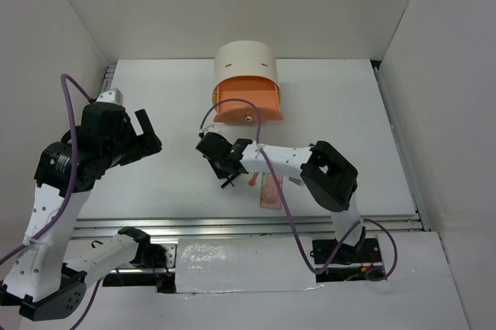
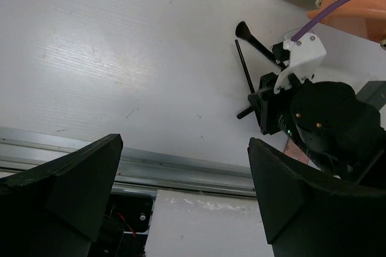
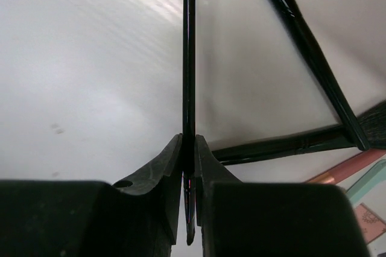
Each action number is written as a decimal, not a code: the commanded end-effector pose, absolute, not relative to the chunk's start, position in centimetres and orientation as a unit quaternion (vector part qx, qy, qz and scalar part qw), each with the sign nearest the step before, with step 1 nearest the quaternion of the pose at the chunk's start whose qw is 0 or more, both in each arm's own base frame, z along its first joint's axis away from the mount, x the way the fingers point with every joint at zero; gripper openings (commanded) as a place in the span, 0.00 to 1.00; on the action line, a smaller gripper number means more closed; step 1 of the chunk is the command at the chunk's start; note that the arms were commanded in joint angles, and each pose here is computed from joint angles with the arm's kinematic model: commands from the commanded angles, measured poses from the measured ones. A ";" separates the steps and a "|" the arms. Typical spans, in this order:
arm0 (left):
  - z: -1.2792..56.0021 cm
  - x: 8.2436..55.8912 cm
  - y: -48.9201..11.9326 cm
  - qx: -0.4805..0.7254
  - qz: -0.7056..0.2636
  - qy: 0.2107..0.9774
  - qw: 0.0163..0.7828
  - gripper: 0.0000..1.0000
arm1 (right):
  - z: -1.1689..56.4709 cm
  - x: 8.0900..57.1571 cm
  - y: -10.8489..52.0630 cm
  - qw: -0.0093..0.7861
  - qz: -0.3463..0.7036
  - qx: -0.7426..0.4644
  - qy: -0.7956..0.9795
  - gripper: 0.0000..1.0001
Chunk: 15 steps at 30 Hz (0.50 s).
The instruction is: Organize the makeup
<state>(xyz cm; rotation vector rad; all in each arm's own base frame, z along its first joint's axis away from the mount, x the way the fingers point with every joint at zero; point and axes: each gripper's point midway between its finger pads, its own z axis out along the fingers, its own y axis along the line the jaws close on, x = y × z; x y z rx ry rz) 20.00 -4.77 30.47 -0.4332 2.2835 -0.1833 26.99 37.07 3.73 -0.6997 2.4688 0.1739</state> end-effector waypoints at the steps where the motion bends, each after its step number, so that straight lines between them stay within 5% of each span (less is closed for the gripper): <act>1: 30.8 20.4 -5.0 -0.161 -0.078 0.897 0.405 0.99 | 12.9 26.4 40.8 0.353 0.144 -0.261 0.887 0.13; 8: 30.9 20.8 -5.1 -0.163 -0.078 0.895 0.407 0.99 | 24.5 24.7 41.7 0.422 0.234 -0.229 0.845 0.10; 15: 31.4 21.3 -5.4 -0.168 -0.087 0.891 0.413 0.99 | 38.8 27.5 37.1 0.502 0.272 -0.063 0.819 0.03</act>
